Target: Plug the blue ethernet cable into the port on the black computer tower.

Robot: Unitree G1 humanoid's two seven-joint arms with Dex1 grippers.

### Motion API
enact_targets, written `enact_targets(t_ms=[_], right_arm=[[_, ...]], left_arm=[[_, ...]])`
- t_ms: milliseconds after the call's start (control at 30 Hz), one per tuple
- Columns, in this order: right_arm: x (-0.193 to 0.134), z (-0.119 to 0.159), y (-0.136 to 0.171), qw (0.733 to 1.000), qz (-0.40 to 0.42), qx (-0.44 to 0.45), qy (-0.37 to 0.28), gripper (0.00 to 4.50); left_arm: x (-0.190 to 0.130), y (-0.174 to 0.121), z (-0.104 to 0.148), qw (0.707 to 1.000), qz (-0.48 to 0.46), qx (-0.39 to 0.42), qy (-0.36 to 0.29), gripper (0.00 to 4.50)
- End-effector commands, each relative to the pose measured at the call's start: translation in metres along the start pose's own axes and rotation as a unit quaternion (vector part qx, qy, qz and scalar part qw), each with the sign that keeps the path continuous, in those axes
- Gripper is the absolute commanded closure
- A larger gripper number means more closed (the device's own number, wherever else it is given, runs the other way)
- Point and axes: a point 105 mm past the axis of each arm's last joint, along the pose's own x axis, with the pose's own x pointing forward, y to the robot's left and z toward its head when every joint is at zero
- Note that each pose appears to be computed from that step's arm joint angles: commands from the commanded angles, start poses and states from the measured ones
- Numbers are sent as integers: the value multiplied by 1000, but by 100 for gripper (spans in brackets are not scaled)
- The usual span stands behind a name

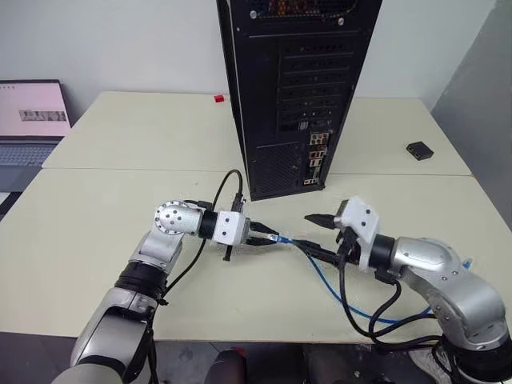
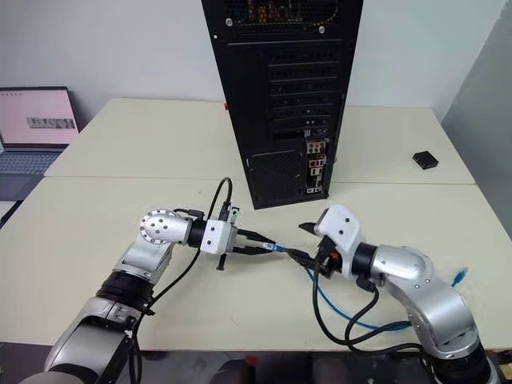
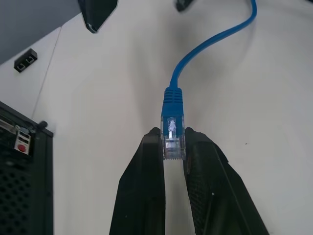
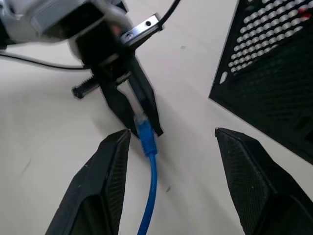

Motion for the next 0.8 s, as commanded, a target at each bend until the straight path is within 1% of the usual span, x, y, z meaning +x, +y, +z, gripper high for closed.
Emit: enact_targets(t_ms=[33,133,233,367,567,667,800], right_arm=[[-8,17,-2,998,14,12,-60,156],[-7,21,-2,997,34,22,-72,156],[0,14,-6,995,65,49,-58,156],[11,11,-11,994,85,46,-41,156],[19,8,-12,991,112,68,-28,156],[22,10,-7,985,134,101,-34,156],[28,9,-7,982,129,132,-38,156]], left_arm=[[-3,17,15,990,65,125,-19,422],[-6,22,20,979,99,176,-26,422],[-10,24,25,967,128,219,-30,422],[-13,27,28,956,146,254,-27,422],[-17,30,27,948,158,277,-16,422],[-20,32,27,942,168,289,-8,422],[-21,34,26,939,172,298,0,422]])
